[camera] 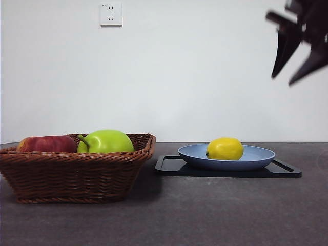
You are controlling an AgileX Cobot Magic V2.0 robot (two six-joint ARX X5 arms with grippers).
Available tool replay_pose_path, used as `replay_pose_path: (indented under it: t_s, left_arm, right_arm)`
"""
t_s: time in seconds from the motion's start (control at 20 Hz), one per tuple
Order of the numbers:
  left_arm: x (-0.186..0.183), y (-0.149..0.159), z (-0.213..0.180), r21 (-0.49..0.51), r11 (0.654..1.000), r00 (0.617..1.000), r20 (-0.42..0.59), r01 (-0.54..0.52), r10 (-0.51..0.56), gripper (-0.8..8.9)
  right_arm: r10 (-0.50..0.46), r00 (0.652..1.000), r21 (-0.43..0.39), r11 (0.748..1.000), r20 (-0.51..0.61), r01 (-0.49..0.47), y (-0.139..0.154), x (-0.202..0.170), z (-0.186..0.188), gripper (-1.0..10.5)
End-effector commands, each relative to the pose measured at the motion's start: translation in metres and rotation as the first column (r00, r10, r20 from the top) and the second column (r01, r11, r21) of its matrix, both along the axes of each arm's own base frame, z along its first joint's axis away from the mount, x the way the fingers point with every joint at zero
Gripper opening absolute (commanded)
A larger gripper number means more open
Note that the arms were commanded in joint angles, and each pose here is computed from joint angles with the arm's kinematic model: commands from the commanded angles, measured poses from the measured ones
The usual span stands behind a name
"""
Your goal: Take the lemon from the basket,put the lemon in the plate,hand out the plate
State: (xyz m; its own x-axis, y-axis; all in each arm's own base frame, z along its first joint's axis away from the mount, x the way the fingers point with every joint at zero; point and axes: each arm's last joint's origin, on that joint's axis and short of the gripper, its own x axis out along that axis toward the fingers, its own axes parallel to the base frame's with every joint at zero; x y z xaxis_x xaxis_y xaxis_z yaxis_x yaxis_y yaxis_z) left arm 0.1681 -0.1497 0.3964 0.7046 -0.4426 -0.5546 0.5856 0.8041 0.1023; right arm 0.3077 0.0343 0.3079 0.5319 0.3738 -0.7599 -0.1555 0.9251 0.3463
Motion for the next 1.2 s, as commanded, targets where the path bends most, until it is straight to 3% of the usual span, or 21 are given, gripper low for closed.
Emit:
replay_pose_path:
  t_s: [0.05, 0.2, 0.45, 0.75, 1.0, 1.2]
  left_arm:
    - [0.007, 0.004, 0.003, 0.042, 0.999, 0.999, 0.04, 0.001, -0.003, 1.51]
    - [0.017, 0.017, 0.002, 0.074, 0.996, 0.998, 0.056, -0.044, 0.04, 0.01]
    - [0.03, 0.041, -0.001, 0.058, 0.991, 0.992, 0.03, -0.121, 0.119, 0.06]
    - [0.022, 0.066, -0.028, -0.047, 0.985, 0.977, 0.124, -0.168, 0.173, 0.06]
    - [0.001, 0.078, -0.082, -0.141, 0.973, 0.967, 0.148, -0.184, 0.205, 0.06]
    - [-0.021, 0.087, -0.12, -0.255, 0.943, 0.953, 0.153, -0.216, 0.26, 0.06]
  right_arm:
    - [0.087, 0.991, -0.071, 0.994, 0.101, -0.08, 0.017, -0.02, 0.026, 1.0]
    - [0.193, 0.96, -0.125, 0.977, 0.202, -0.17, 0.042, -0.05, 0.049, 0.1]
    - [0.225, 0.904, -0.275, 0.953, 0.364, -0.126, 0.065, -0.089, 0.074, 0.0]
    - [0.162, 0.775, -0.209, 0.977, 0.61, -0.04, 0.052, -0.132, 0.072, 0.0]
    - [0.091, 0.698, -0.162, 0.986, 0.71, 0.037, 0.033, -0.165, 0.029, 0.0]
    - [0.054, 0.665, -0.132, 0.989, 0.745, 0.066, 0.022, -0.187, -0.01, 0.0]
